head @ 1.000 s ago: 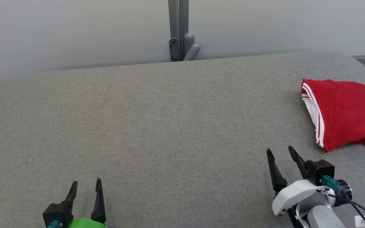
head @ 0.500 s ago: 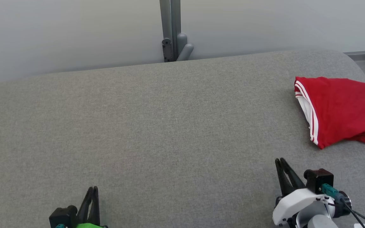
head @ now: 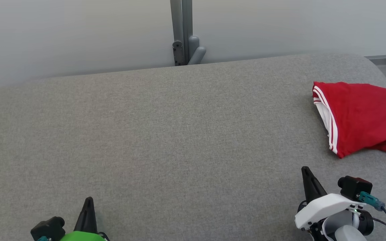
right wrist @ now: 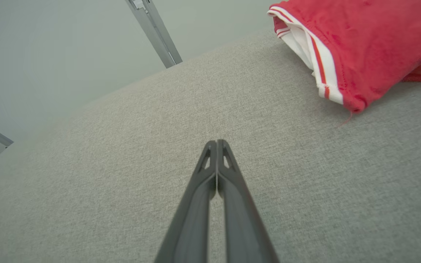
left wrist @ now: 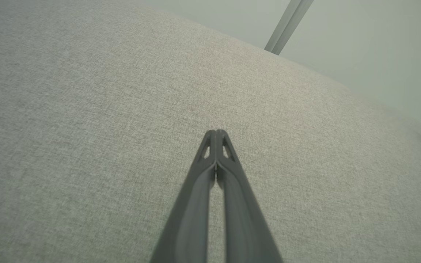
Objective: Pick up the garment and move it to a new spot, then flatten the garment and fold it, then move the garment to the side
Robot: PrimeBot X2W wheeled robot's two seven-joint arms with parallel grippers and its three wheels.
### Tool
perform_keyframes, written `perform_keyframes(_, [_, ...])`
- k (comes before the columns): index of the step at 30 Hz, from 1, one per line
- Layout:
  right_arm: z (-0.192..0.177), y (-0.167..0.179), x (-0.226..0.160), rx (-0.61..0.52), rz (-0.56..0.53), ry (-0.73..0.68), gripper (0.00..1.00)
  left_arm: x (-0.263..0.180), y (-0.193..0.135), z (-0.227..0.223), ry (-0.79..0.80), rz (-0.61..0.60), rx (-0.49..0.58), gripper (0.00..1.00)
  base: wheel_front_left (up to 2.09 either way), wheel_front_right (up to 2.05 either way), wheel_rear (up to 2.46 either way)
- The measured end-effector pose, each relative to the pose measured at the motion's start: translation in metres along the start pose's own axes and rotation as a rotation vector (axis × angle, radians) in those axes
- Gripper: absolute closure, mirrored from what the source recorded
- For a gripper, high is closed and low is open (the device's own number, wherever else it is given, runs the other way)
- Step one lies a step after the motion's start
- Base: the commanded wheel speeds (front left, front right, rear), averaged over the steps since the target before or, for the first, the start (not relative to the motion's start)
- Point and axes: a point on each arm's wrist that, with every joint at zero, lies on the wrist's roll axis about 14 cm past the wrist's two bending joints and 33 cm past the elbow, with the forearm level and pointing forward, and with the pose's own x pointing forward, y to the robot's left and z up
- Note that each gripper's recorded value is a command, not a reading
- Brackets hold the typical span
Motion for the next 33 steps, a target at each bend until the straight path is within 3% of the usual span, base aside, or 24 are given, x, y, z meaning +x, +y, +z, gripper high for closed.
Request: perform_keyframes(33, [0.023,-0.006,0.006,0.491,-0.036,-0.041,1.00,0.011,0.002,0.032,-0.051,0.012,-0.482,1.00,0.00,0.00,0.00])
